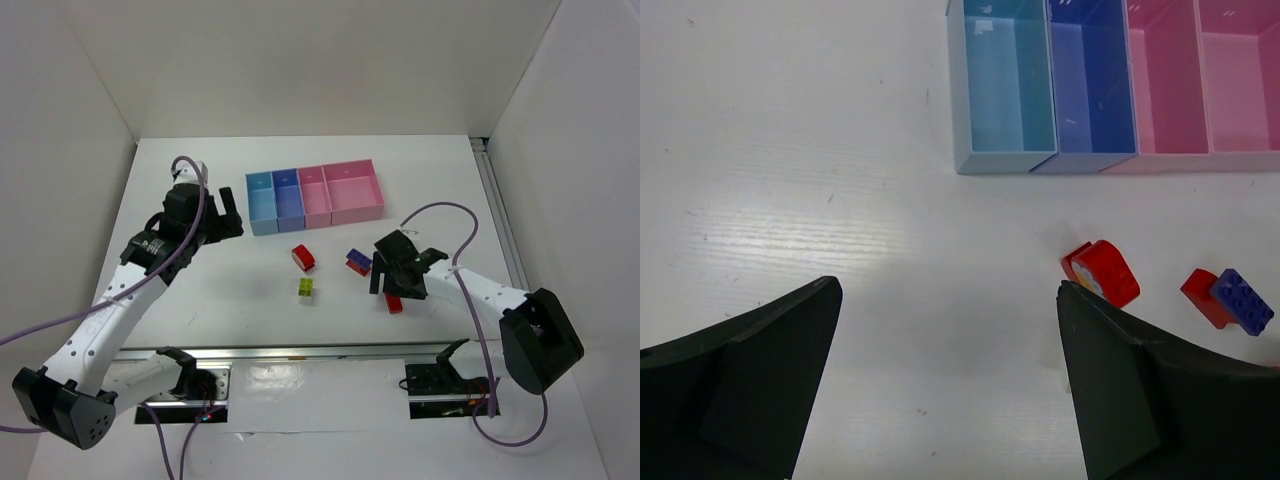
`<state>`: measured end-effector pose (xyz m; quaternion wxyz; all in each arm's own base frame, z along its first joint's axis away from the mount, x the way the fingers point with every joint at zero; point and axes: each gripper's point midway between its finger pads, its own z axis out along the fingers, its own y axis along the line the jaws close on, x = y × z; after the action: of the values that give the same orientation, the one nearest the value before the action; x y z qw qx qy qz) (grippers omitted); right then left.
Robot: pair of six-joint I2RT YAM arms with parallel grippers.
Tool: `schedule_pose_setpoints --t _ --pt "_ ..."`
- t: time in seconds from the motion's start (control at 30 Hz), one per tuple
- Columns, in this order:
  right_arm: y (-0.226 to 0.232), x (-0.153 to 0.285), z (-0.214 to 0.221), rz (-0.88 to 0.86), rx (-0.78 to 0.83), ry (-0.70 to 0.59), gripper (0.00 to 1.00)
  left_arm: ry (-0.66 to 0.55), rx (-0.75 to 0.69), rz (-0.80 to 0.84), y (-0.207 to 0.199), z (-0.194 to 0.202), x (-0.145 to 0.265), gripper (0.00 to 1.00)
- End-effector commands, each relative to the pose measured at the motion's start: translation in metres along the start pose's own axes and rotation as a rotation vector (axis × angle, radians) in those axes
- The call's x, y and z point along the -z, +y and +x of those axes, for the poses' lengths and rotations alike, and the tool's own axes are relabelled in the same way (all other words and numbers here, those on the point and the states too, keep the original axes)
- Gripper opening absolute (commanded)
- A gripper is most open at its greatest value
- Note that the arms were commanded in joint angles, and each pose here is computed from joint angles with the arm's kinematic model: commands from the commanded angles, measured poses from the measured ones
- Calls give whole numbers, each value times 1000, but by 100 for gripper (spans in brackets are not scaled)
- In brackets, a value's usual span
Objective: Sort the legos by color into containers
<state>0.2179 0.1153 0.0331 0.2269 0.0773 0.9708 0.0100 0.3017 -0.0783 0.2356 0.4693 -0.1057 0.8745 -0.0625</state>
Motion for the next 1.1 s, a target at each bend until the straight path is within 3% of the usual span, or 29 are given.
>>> schedule_pose_setpoints --t 0.0,0.07,0.33,0.47,0.6,0.63,0.83,1.07 --pt "4 1 -1 -25 -42 -6 87 -37 2 22 -8 -16 4 100" --pt "6 -1 1 -29 -41 4 83 -37 2 22 -8 -16 4 100" --pt "4 -11 8 6 -27 47 80 -59 -3 20 -6 -21 10 100" --pt "8 -15 13 28 2 63 63 -67 0 24 -7 -24 11 100" --pt "3 -5 9 91 -17 13 33 -53 -15 54 -12 -22 12 100" --pt "9 4 -1 79 -20 -25 27 -53 -27 76 -15 -24 14 100" --pt "37 75 -84 -86 -74 -346 27 -2 -50 89 -23 -20 5 100" --pt "96 95 -198 -103 2 -515 29 19 -64 133 -33 -17 5 100"
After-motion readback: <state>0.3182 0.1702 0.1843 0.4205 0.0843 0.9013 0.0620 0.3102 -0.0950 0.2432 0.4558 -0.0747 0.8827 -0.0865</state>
